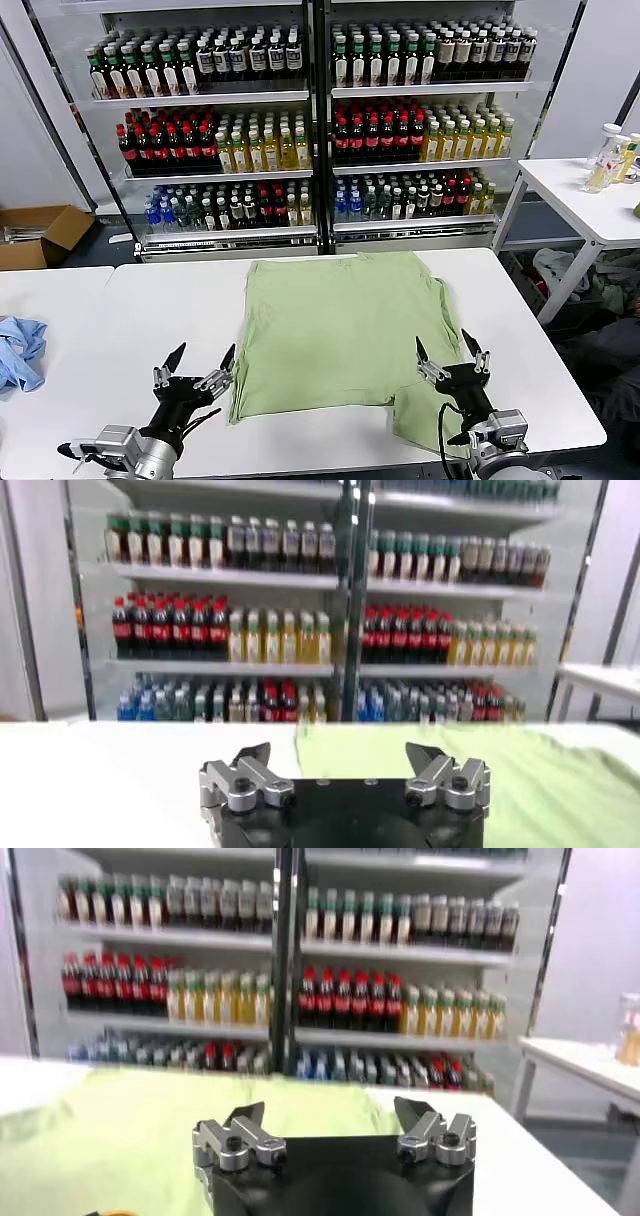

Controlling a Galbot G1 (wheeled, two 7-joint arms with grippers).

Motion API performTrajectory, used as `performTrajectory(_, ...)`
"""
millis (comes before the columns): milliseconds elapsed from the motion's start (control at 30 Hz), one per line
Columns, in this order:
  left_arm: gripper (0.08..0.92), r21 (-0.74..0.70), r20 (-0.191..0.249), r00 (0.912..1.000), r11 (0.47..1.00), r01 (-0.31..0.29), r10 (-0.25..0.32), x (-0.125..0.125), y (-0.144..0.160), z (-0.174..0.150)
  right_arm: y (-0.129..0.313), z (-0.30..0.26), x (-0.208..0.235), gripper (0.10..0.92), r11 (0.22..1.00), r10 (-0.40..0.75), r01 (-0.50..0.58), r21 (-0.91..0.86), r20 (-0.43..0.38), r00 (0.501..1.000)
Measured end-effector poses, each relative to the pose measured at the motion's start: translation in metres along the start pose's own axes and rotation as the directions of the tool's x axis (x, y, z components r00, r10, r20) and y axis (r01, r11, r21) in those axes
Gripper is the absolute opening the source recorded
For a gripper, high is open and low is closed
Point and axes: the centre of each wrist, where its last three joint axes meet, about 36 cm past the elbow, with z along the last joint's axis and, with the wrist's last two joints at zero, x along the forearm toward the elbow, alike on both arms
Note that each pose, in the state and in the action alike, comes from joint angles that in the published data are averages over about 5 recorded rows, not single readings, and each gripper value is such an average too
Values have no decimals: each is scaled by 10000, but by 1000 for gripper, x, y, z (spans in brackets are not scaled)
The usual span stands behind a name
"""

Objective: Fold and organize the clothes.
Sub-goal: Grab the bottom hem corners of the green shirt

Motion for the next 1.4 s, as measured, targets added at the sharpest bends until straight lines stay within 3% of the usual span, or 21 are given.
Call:
performTrajectory(233,823,-234,-845,9963,9996,-171,151,-2,-5,9,0,8,12,823,10000,-51,54,31,-1017,9948)
performTrajectory(500,823,-495,-1833,9827,9982,-344,248,-7,-15,29,-1,20,24,823,9998,-154,177,97,-2016,9793)
performTrajectory(967,817,-707,-2634,9641,9960,-545,340,-18,-24,51,5,40,26,807,9985,-516,436,-335,-2979,9532)
performTrajectory(1133,706,-687,-2843,9577,9955,-656,434,-19,-26,57,8,46,26,713,9980,-623,550,-319,-3157,9468)
performTrajectory(1400,472,-611,-3085,9501,9958,-679,459,-23,-27,65,9,52,26,485,9975,-700,697,-131,-3335,9402)
